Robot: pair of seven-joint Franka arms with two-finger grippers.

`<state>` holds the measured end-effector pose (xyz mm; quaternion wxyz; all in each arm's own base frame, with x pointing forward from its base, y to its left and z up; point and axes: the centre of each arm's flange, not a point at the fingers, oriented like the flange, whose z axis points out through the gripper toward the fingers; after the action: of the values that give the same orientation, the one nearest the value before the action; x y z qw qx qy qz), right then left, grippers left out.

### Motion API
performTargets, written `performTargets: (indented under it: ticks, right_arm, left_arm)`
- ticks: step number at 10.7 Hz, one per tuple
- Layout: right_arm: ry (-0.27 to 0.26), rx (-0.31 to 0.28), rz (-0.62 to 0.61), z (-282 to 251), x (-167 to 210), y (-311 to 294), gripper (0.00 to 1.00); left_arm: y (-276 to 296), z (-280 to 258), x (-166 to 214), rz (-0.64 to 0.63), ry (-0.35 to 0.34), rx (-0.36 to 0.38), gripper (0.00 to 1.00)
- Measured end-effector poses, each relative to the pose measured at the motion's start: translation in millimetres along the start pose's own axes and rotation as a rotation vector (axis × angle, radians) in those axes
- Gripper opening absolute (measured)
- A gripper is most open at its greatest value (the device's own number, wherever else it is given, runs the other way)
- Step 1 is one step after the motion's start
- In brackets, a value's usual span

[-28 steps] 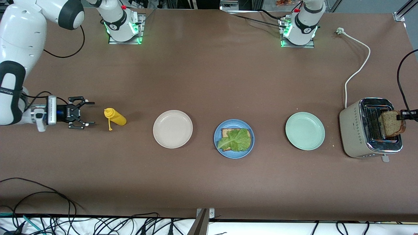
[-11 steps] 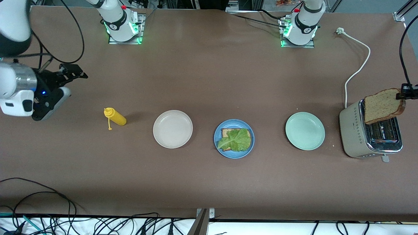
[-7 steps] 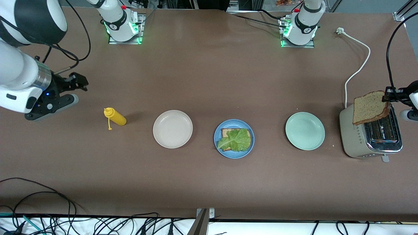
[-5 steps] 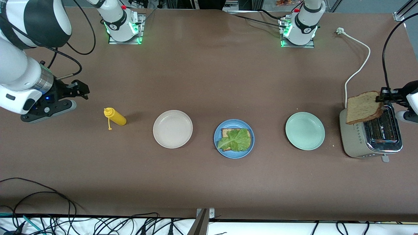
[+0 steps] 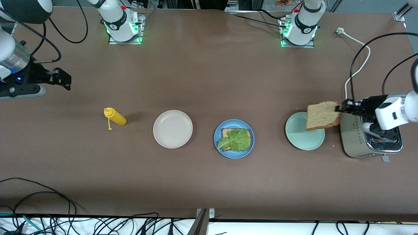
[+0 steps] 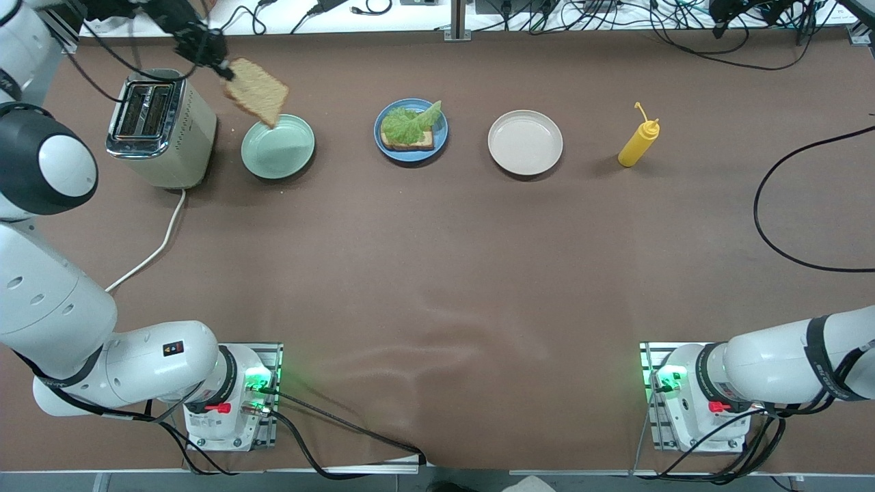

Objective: Make sandwich in blue plate with both arms
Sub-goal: 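Lift the toast out and carry it toward the blue plate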

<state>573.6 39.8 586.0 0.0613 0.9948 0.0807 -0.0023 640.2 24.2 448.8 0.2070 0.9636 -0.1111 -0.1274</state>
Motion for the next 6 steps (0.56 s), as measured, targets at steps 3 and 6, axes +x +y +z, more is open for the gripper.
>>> performTargets:
  ticks: [3, 6]
  right_arm:
    - [0.011, 0.01, 0.035, 1, -3, 7, 1.0]
    - [0.015, 0.077, 0.088, 4, -6, 28, 1.0]
  left_arm:
    - [56, 50, 39, 0.002, 0.005, -0.087, 0.08]
    - [95, 98, 71, -0.049, 0.011, -0.255, 0.08]
